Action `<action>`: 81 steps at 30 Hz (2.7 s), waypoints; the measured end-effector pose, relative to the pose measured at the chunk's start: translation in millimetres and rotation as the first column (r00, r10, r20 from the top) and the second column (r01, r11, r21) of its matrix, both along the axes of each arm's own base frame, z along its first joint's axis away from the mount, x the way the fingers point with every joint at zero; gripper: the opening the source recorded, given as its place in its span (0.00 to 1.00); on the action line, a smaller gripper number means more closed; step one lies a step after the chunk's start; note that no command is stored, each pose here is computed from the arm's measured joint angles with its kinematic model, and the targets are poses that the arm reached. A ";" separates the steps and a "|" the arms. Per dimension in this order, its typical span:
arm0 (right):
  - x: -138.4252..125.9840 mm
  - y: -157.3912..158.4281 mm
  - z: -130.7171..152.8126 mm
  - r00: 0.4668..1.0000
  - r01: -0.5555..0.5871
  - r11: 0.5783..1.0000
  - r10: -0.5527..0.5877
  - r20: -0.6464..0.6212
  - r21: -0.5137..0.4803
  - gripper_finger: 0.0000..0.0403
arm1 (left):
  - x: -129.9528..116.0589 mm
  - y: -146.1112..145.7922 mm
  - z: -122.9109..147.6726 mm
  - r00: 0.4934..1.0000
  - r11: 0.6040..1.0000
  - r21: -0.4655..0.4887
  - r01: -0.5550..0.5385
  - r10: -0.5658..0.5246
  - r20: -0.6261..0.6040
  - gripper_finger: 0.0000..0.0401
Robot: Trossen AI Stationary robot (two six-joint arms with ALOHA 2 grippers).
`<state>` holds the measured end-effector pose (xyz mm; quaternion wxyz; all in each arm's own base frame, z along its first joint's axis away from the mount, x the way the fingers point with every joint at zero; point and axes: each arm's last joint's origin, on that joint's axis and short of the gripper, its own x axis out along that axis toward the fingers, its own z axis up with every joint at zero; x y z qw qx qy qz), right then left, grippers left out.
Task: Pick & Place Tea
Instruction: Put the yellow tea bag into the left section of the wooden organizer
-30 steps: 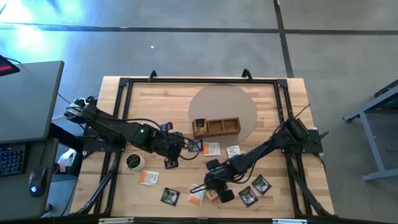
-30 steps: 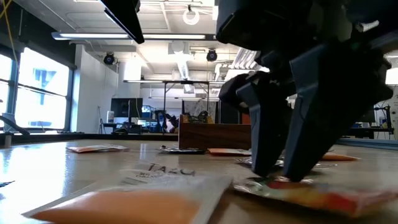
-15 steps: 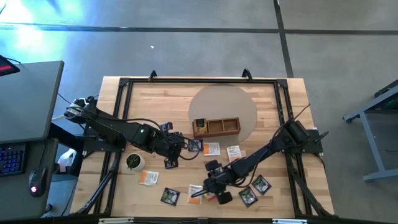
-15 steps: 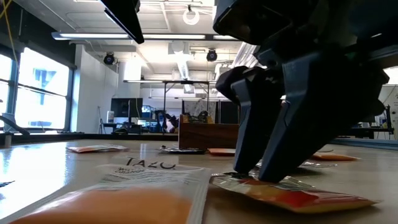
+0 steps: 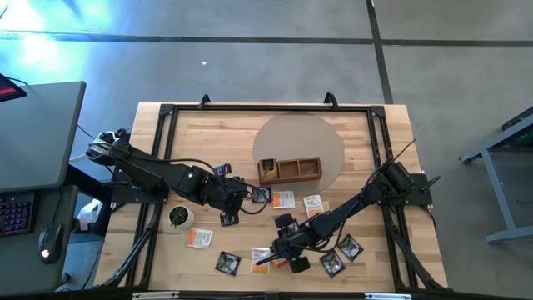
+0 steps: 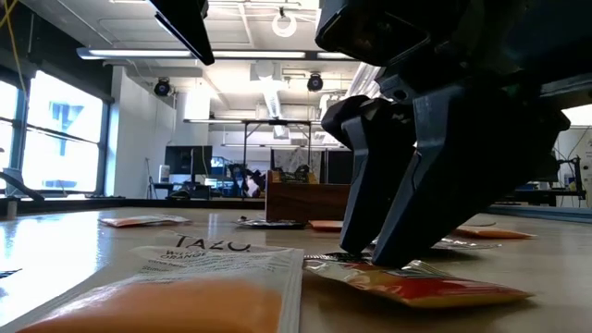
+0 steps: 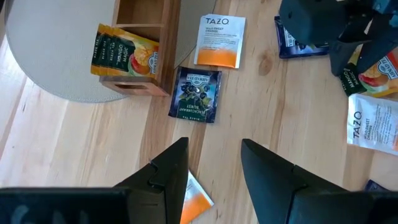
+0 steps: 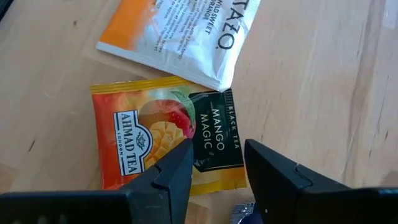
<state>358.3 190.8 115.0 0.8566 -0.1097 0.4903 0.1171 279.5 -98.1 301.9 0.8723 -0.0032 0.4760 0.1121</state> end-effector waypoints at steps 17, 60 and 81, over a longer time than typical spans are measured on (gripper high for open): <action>-1.0 0.4 -1.1 0.998 -0.035 0.997 0.039 -0.044 0.072 0.30 | 0.0 0.0 0.0 1.000 1.000 0.000 0.001 -0.001 0.000 0.36; 17.8 -148.6 72.1 0.749 0.663 0.582 -0.513 0.419 -0.471 0.00 | -4.9 4.3 -1.7 0.998 0.995 0.084 -0.052 0.055 -0.027 0.36; 35.7 -154.2 34.9 0.798 0.602 0.604 -0.472 0.374 -0.522 0.01 | -10.3 8.0 -3.2 0.992 0.985 0.134 -0.111 0.119 -0.051 0.36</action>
